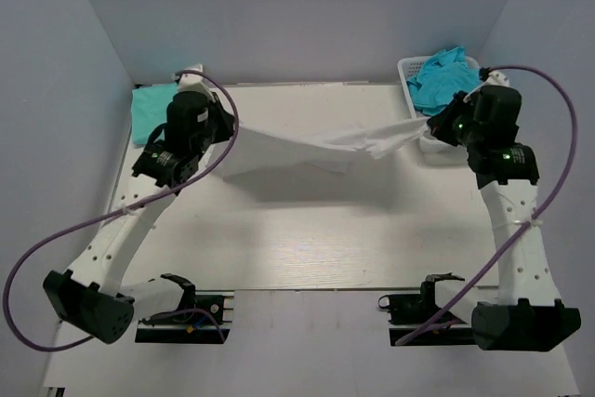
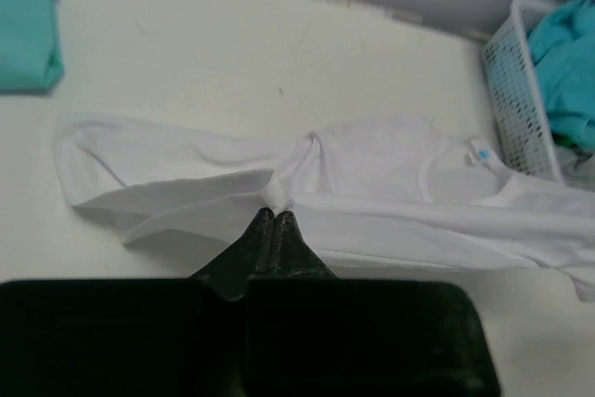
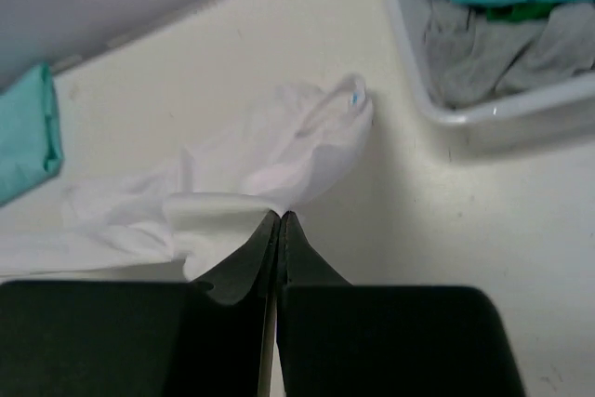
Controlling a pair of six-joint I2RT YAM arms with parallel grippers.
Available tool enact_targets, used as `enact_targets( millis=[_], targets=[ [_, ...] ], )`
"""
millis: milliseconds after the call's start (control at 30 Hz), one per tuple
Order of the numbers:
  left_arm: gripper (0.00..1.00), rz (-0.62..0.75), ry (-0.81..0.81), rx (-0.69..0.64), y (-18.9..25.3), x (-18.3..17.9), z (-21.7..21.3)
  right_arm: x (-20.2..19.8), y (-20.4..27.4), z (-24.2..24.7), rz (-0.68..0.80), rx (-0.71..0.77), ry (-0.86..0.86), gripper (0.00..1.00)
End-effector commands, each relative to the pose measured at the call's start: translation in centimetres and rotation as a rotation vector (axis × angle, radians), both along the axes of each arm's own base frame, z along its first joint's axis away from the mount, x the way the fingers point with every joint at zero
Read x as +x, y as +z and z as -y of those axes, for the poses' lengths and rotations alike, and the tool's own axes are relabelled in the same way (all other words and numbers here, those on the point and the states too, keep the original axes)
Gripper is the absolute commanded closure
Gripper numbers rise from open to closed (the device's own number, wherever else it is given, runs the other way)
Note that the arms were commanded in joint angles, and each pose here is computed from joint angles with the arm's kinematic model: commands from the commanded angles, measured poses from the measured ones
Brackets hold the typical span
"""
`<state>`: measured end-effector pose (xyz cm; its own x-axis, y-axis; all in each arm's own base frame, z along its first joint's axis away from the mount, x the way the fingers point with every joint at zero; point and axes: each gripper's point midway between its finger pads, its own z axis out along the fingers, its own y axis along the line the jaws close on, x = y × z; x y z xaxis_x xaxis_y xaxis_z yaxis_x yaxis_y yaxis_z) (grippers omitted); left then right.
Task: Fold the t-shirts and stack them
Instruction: Flatten out the tshirt
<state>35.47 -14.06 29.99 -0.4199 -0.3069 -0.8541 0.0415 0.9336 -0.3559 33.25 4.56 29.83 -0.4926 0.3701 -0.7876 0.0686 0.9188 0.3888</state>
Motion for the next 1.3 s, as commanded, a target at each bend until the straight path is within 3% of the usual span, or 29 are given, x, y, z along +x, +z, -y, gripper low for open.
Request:
enact_targets(
  millis=[0, 167, 333, 467, 667, 867, 1067, 1200, 1267],
  targets=[
    [1.0, 0.167, 0.113, -0.015, 7.6, -1.4, -3.2, -0.6, 6.4, 1.1, 0.138, -0.003, -0.055, 1.0],
    [1.0, 0.336, 0.193, -0.047, 15.5, -4.9, -6.4, -2.6, 16.8, 3.6, 0.362, -0.068, -0.157, 1.0],
    [1.0, 0.485, 0.223, -0.081, 20.9, -9.0, -8.9, -6.5, 23.7, 4.0, 0.545, -0.103, -0.173, 1.0],
    [1.0, 0.566, 0.249, -0.126, 24.0, -12.3, -10.7, -9.8, 27.0, 5.0, 0.642, -0.141, -0.216, 1.0],
    [1.0, 0.716, 0.131, -0.194, 29.3, -17.4, -10.7, -15.7, 32.0, 5.1, 0.819, -0.159, -0.218, 1.0],
    [1.0, 0.853, 0.044, -0.247, 33.7, -23.2, -11.6, -22.0, 35.3, 5.1, 0.997, -0.173, -0.216, 1.0],
    [1.0, 0.901, -0.003, -0.264, 34.7, -25.6, -11.7, -24.5, 36.1, 4.8, 1.073, -0.18, -0.204, 1.0],
    [1.0, 0.845, -0.007, -0.25, 33.0, -23.6, -10.7, -22.8, 35.1, 4.9, 1.041, -0.188, -0.205, 1.0],
    [1.0, 0.81, 0.0, -0.249, 31.8, -21.9, -10.1, -19.8, 33.4, 4.8, 0.979, -0.189, -0.196, 1.0]
  ],
)
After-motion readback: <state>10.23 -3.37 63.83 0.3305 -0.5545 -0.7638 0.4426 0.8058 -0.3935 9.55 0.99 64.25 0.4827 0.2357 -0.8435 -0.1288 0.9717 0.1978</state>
